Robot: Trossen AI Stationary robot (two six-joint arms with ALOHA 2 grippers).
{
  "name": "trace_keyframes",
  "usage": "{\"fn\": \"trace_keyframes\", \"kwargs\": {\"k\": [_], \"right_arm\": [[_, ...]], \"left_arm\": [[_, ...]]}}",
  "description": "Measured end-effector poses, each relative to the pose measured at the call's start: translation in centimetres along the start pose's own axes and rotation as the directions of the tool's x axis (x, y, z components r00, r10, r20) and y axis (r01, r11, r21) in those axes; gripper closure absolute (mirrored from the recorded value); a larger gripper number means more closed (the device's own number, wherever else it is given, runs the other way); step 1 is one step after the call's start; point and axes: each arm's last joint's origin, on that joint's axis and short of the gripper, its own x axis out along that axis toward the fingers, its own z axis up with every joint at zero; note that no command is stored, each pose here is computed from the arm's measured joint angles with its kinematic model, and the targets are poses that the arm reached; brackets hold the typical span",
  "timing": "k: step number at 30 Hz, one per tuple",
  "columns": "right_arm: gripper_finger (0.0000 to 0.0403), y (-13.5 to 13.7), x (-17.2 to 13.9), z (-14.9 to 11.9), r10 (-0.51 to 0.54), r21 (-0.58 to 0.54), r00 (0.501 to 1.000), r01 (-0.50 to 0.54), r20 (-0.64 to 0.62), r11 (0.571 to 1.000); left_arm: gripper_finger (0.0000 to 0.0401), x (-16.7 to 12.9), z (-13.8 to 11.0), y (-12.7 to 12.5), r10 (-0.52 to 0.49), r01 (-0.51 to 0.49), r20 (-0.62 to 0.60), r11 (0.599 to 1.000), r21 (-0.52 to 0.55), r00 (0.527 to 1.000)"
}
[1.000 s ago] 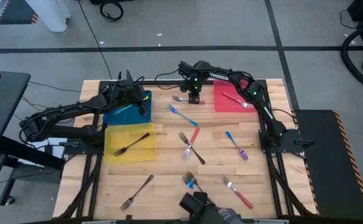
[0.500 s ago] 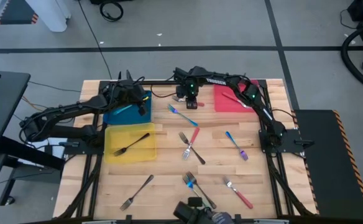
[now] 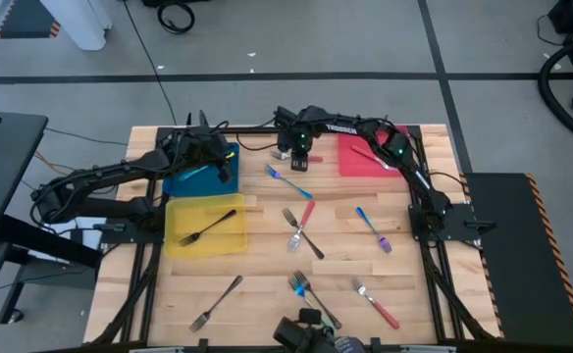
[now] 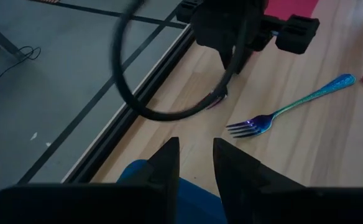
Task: Sort silverware by color (type)
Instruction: Put the red fork into the red bin
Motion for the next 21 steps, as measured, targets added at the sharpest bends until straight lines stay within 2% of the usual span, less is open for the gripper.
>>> {"fn": "trace_keyframes", "kwargs": {"k": [6,11,15,18,21], "right_arm": [[0.0314,0.1,0.2,-0.3,-0.009,0.008,1.000,0.009,-0.024,1.000],[0.0354,0.1,0.2,-0.4,-0.008,0.017,0.999,0.009,-0.036,1.000],[0.0354,0.2,-0.2,-0.5,-0.011,0.032,0.999,0.013,-0.046,0.999],[0.0354,0.3,-1.1,-0.8,-0.027,0.039,0.998,0.029,-0.064,0.999],[0.0354,0.3,-3.4,-1.0,-0.037,0.057,0.998,0.039,-0.043,0.998]], "left_arm": [[0.0303,0.0,0.0,0.0,0.000,0.000,0.001,1.000,0.000,1.000],[0.0303,0.0,0.0,0.0,0.000,0.000,0.001,1.000,0.000,1.000],[0.0303,0.0,0.0,0.0,0.000,0.000,0.001,1.000,0.000,1.000],[0.0303,0.0,0.0,0.0,0.000,0.000,0.001,1.000,0.000,1.000],[0.0303,0.0,0.0,0.0,0.000,0.000,0.001,1.000,0.000,1.000]]}}
